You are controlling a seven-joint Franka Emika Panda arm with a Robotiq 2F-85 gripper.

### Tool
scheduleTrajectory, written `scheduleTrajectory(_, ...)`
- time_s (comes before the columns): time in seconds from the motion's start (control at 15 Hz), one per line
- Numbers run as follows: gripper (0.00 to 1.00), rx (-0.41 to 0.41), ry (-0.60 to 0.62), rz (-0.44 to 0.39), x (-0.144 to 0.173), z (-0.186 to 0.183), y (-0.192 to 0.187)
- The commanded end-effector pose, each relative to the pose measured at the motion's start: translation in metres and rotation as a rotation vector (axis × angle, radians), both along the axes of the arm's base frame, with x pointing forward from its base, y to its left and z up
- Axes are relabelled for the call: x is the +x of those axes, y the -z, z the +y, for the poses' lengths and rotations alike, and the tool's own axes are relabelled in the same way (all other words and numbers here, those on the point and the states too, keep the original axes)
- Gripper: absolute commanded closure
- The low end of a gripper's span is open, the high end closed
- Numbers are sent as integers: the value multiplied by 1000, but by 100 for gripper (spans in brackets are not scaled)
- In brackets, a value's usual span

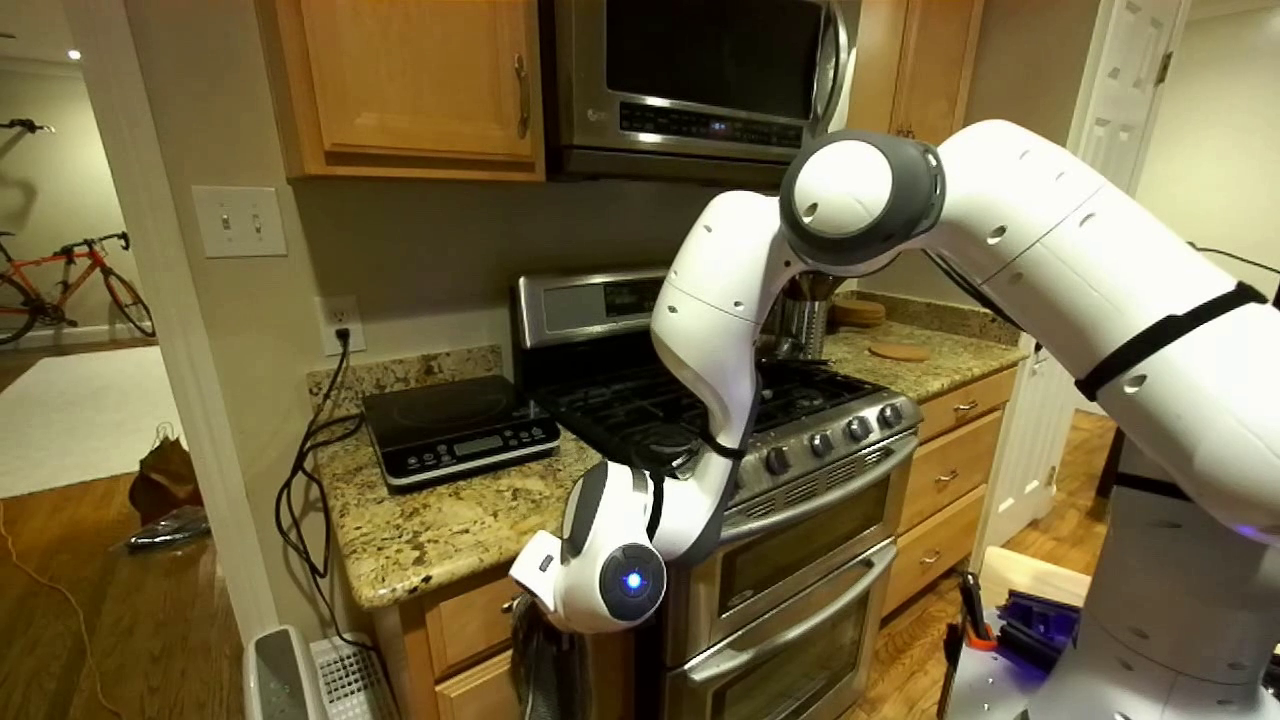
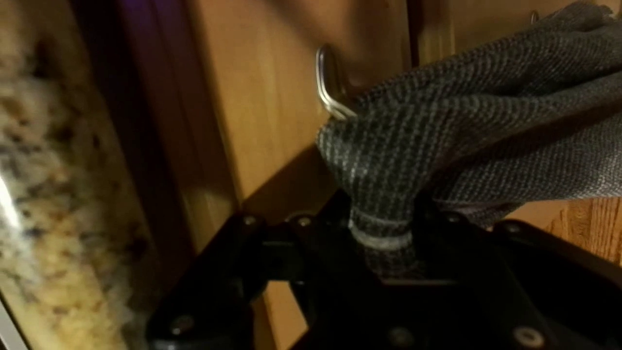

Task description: Open the first top drawer

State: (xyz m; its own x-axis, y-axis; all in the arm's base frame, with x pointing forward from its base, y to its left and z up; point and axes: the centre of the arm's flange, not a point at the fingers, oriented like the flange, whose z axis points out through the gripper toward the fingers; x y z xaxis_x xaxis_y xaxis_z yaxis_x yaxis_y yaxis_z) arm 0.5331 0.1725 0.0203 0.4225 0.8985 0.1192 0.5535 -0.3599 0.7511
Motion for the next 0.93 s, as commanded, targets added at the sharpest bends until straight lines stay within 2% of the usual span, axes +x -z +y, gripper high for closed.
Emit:
scheduleTrajectory(0.0, 90, 12, -42, 22, -50, 17, 6)
scheduleTrajectory(0.87, 90, 7, -112, 26, -106, 40, 6)
